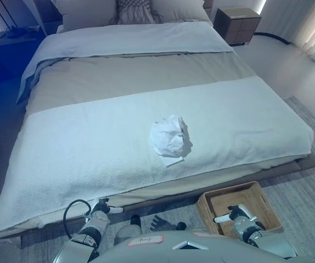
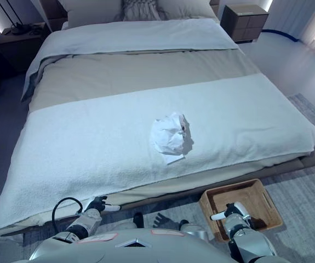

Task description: Put the clothes on the bed into the basket.

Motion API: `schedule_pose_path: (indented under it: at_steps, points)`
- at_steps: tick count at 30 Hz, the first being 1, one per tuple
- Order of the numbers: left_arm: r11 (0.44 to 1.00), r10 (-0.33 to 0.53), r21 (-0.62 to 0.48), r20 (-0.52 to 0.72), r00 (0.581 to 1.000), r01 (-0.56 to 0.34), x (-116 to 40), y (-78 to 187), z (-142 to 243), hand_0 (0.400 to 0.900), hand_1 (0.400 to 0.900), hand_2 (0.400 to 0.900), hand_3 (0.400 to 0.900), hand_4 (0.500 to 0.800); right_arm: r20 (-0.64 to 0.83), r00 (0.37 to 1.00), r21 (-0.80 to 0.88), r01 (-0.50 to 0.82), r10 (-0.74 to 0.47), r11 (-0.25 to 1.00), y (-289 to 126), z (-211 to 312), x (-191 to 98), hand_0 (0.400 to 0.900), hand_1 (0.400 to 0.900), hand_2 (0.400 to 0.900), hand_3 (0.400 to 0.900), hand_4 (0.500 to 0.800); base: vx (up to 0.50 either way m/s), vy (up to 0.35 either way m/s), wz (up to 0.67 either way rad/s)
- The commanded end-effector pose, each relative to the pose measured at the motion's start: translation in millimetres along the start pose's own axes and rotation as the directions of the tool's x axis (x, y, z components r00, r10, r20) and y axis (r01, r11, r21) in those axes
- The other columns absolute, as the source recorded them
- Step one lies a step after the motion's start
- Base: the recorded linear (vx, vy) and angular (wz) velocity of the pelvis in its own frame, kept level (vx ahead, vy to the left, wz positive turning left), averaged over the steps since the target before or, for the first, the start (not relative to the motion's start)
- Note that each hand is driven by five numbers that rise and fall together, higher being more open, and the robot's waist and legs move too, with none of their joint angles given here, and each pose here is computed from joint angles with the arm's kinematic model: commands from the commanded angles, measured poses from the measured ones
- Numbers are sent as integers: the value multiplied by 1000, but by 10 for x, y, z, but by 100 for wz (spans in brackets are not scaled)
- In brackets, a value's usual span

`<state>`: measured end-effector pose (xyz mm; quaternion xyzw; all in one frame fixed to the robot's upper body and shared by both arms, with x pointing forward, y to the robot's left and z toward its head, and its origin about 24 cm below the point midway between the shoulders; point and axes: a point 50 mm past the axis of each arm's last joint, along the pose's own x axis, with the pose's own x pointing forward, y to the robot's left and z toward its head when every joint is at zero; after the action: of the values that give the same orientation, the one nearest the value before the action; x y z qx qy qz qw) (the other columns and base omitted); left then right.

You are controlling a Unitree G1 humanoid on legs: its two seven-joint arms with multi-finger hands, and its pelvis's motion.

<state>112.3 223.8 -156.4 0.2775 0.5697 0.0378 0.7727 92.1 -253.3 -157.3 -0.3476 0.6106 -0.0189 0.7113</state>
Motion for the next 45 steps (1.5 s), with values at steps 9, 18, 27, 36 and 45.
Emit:
schedule_pose_path:
  at_steps: [9, 18, 27, 36, 45]
  points:
    - [994, 105, 6, 73, 992, -105, 56, 287, 252, 900, 900, 900, 900, 800, 325, 940, -212, 182, -106, 960, -327, 864, -84, 900, 900, 900, 900, 800, -8, 5, 9]
    - [972, 216, -122, 147, 965, -199, 34, 485, 582, 900, 900, 900, 900, 800, 795, 577, -151, 487, -187, 860, -800, 2462, -922, 900, 900, 900, 900, 800, -24, 28, 19]
    - [955, 278, -152, 174, 945, -253, 19, 587, 692, 900, 900, 900, 900, 800, 856, 348, 69, 656, -382, 752, -1397, 3125, -1617, 900, 900, 900, 900, 800, 29, 35, 32]
    - [947, 310, -159, 206, 928, -281, 10, 651, 811, 900, 900, 900, 900, 800, 671, 341, 73, 853, -658, 517, -2423, 2944, -1742, 900, 900, 900, 900, 800, 65, 21, 30]
    - [956, 283, -141, 236, 930, -256, -7, 520, 787, 900, 900, 900, 900, 800, 431, 356, -113, 933, -829, 342, -3281, 2335, -1784, 900, 900, 900, 900, 800, 47, 9, 7]
